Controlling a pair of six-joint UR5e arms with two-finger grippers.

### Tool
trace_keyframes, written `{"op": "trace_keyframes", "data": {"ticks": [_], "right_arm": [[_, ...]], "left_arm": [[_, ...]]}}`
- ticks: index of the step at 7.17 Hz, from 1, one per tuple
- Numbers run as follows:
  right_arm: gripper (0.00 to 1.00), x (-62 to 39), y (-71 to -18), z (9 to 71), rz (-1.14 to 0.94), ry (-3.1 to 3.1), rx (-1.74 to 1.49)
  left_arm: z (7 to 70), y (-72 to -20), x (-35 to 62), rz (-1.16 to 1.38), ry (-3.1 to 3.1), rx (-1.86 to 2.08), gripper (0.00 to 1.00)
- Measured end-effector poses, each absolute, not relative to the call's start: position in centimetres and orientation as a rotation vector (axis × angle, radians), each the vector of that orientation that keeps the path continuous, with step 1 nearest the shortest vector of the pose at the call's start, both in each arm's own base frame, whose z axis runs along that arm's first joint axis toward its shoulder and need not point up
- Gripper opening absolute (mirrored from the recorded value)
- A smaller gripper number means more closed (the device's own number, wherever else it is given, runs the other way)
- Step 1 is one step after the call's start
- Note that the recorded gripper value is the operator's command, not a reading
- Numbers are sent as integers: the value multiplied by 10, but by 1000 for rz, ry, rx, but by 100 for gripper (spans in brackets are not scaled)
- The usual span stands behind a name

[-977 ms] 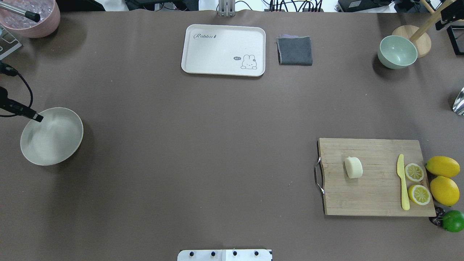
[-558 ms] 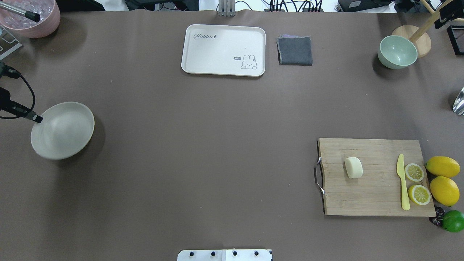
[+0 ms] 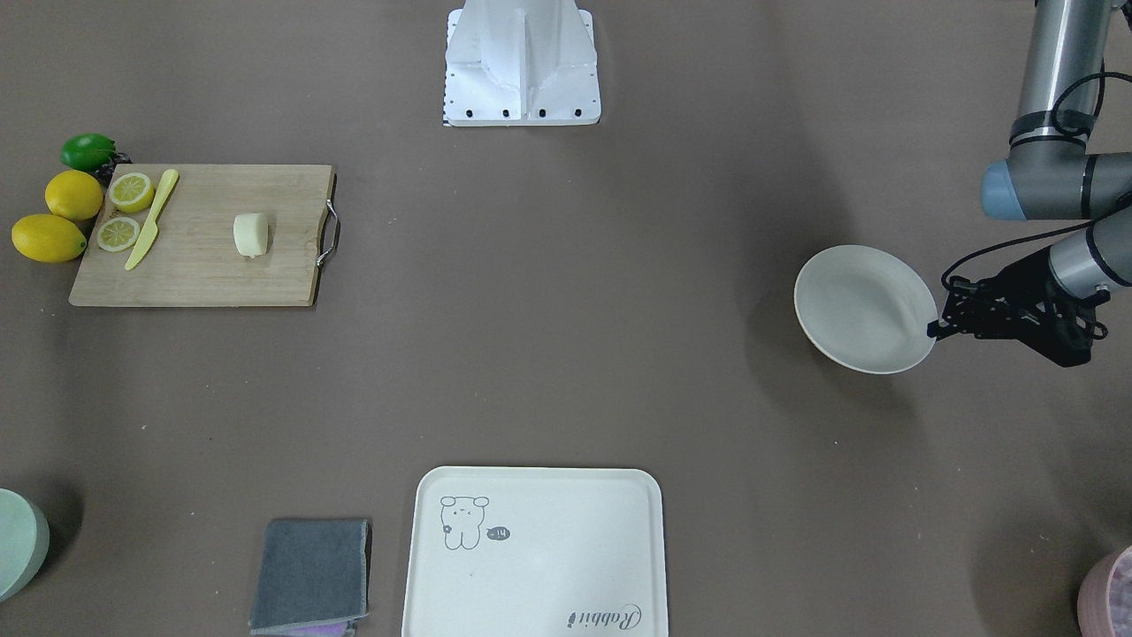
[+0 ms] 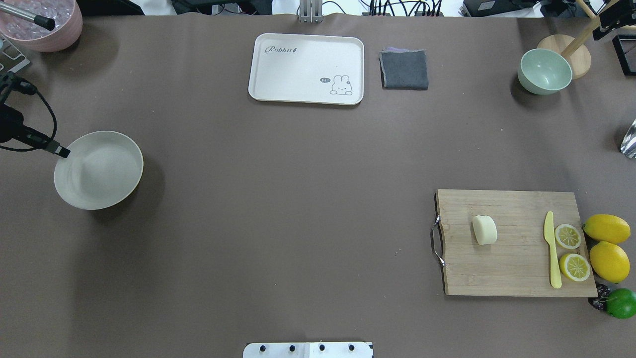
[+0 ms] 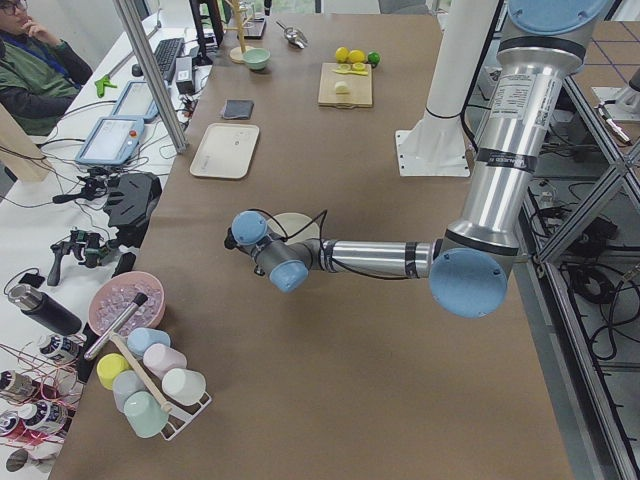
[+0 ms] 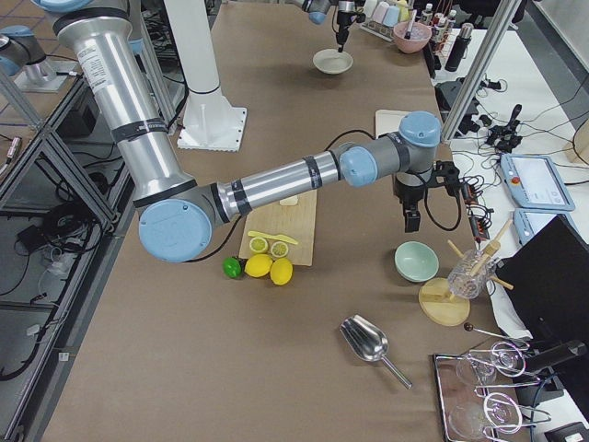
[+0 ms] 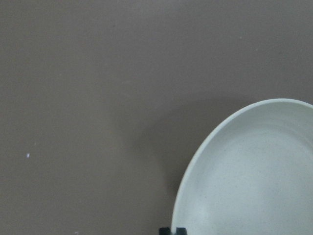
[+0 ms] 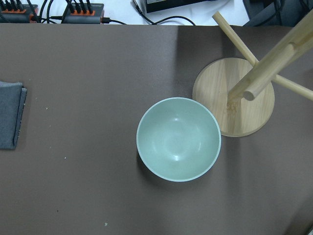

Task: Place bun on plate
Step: 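Carry the plate with the left gripper to the table center and set it down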

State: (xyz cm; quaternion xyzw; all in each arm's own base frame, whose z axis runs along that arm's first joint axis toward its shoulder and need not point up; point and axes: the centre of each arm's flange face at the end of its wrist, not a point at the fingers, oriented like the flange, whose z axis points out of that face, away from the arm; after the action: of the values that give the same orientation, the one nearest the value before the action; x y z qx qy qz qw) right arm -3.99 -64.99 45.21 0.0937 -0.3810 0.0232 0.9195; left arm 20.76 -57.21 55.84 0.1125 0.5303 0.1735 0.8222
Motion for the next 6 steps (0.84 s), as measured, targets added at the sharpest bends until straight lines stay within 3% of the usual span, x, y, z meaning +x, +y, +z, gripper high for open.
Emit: {"op": "trace_keyframes", "data": {"ticks": [3,6], "right_arm": [[100,-54,-652,449,27,-787,186],[100,-76,-651,445,-6,-794,178]], "left_arm": [[424,-623,256,282,1214,266,0],[327,-619,330,213,1241,303,0]]}}
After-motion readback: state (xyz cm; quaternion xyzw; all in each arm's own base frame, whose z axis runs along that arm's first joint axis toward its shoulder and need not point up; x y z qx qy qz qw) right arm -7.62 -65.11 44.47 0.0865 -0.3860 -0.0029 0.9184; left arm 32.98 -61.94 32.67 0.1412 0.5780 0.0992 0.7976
